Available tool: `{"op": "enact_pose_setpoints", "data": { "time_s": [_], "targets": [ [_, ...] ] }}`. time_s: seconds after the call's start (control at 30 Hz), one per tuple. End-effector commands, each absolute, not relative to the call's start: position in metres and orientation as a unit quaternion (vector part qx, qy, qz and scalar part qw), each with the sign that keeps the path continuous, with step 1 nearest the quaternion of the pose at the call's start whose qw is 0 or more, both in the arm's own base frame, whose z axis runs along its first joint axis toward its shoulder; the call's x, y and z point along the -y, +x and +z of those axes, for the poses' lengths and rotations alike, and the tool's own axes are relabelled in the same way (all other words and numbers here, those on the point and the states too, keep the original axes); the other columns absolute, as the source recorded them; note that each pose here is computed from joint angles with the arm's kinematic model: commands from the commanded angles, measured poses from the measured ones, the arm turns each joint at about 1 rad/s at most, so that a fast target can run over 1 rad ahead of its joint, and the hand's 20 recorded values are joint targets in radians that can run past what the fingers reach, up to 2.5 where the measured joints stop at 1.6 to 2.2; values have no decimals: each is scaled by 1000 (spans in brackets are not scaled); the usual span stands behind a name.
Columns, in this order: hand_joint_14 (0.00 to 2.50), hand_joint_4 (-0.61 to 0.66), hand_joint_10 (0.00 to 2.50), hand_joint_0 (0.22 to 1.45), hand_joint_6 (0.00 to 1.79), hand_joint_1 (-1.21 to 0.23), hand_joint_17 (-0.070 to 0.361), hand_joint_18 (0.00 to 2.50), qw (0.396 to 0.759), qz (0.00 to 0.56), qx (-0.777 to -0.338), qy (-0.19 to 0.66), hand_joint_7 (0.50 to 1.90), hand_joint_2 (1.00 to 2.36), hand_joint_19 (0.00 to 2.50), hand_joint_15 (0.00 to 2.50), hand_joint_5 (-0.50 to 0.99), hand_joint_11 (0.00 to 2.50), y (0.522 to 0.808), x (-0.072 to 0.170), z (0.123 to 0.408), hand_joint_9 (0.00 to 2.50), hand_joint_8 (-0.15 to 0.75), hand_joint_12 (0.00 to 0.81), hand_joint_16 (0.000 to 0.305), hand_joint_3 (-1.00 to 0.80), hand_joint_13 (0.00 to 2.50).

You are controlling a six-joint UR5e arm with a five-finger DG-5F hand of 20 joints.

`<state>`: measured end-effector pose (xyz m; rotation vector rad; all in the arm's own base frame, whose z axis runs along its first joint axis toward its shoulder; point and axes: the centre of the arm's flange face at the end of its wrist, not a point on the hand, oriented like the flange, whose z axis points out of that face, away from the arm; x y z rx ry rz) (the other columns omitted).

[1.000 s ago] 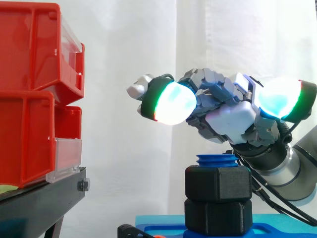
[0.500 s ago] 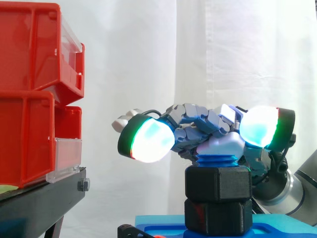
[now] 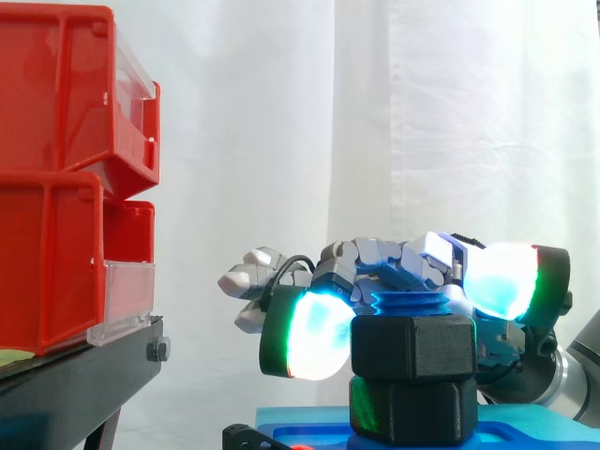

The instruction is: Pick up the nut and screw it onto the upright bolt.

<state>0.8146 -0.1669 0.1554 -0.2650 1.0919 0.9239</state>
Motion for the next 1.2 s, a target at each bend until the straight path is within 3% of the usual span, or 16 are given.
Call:
{"op": "enact_pose_setpoints", "data": {
  "time_s": [0.0, 0.87, 1.1, 1.17],
  "targets": [
    [0, 256, 0, 454, 504, -64, 92, 0, 746, 424, -499, -122, 997, 1000, 0, 0, -124, 0, 813, 167, 153, 465, 258, 330, 41, -500, 138],
    [0, 229, 0, 468, 500, -121, 78, 0, 754, 420, -483, -148, 1393, 1000, 0, 0, -52, 0, 813, 184, 168, 607, 274, 305, 35, -500, 263],
    [0, 224, 0, 471, 507, -130, 75, 0, 754, 419, -484, -149, 1390, 1000, 0, 0, -45, 0, 812, 185, 168, 634, 274, 302, 34, -500, 292],
    [0, 243, 0, 469, 503, -126, 75, 0, 754, 419, -484, -148, 1229, 1000, 0, 0, -80, 0, 812, 186, 168, 595, 264, 304, 34, -500, 268]
  ]
}}
